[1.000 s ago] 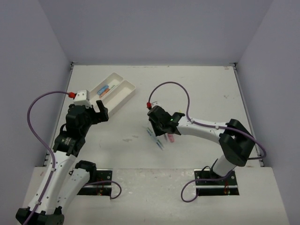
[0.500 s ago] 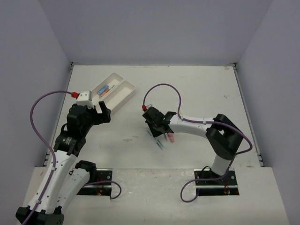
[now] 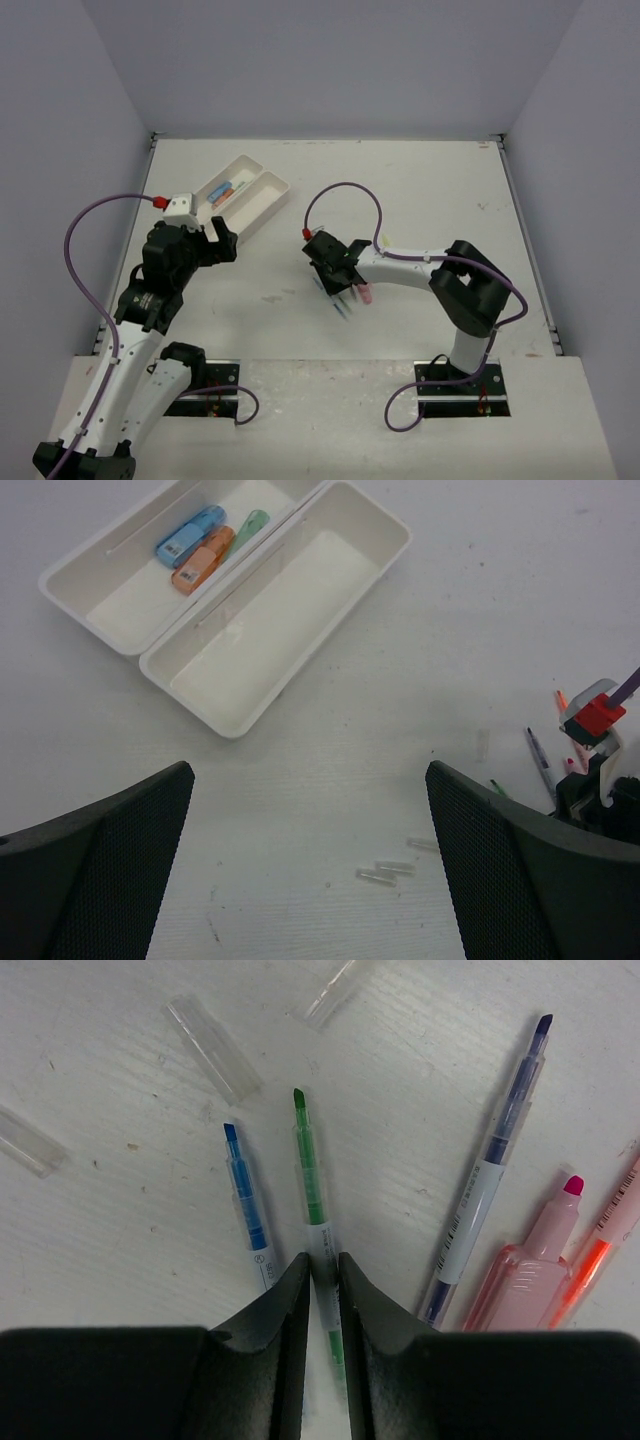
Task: Sort the stationery into containers
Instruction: Pick up the pen from the center of the board.
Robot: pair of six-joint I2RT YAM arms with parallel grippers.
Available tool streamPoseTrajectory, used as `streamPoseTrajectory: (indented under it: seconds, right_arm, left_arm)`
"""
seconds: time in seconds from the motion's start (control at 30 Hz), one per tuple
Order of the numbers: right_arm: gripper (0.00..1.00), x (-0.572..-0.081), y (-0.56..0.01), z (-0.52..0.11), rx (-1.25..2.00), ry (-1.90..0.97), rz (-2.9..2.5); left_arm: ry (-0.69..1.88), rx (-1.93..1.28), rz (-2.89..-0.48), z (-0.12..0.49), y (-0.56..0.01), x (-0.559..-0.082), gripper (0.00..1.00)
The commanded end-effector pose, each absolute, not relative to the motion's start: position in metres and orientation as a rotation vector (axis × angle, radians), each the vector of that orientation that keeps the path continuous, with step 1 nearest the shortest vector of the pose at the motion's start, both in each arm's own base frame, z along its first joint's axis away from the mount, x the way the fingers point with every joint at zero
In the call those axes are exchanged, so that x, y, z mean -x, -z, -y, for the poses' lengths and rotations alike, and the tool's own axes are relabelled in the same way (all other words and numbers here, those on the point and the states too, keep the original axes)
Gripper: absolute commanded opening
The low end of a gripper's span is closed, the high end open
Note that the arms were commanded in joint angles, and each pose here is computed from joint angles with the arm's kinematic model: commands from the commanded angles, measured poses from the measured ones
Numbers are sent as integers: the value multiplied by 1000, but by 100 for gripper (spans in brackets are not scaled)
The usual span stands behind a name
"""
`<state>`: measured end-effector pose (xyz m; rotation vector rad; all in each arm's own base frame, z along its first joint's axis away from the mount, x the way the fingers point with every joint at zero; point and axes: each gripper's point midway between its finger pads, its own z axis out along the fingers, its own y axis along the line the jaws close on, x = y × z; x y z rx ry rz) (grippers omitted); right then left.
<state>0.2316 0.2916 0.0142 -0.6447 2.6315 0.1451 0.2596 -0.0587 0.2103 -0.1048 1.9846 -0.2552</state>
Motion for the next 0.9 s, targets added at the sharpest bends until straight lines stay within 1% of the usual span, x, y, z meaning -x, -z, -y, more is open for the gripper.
streamPoseTrajectory:
  seconds: [0.0, 0.07, 0.13, 0.17, 0.2, 0.23, 0.37, 0.43, 0.47, 0.53, 0.6, 0.67, 0.7, 0.87]
  right_arm:
    - [21, -227, 1, -283, 652, -94, -2646]
    - [21, -225, -1, -281, 646, -97, -2642]
    - [19, -225, -2, -281, 645, -102, -2641]
    - [8, -225, -11, -281, 637, -117, -2621]
    - [3, -225, -16, -280, 633, -121, -2613]
    - [1, -226, -25, -279, 622, -131, -2594]
    - [0, -231, -58, -277, 582, -166, -2522]
    - [0, -236, -91, -270, 533, -180, -2448]
    - [0, -236, -94, -269, 529, -180, -2443]
    - [0, -238, -121, -259, 488, -202, -2380]
    - [0, -239, -140, -247, 433, -229, -2339]
    - [0, -236, -148, -228, 364, -247, -2325]
    - [0, -236, -151, -222, 340, -261, -2317]
    - [0, -229, -170, -192, 238, -332, -2252]
  left_arm:
    - [252, 83, -1958, 61, -214, -263, 100]
    - [248, 93, -1959, 60, -215, -264, 100]
    - [247, 111, -1962, 59, -214, -264, 100]
    - [241, 137, -1964, 57, -214, -264, 100]
    - [244, 160, -1968, 56, -214, -264, 100]
    - [242, 181, -1983, 55, -212, -264, 100]
    - [294, 263, -2042, 61, -203, -264, 100]
    - [377, 260, -2085, 76, -193, -265, 100]
    - [412, 243, -2097, 82, -191, -265, 100]
    - [507, 205, -2132, 101, -183, -268, 100]
    - [524, 135, -2157, 125, -179, -270, 100]
    - [458, 77, -2166, 148, -184, -277, 100]
    - [409, 63, -2218, 157, -170, -282, 100]
    - [367, 31, -2306, 199, -140, -288, 100]
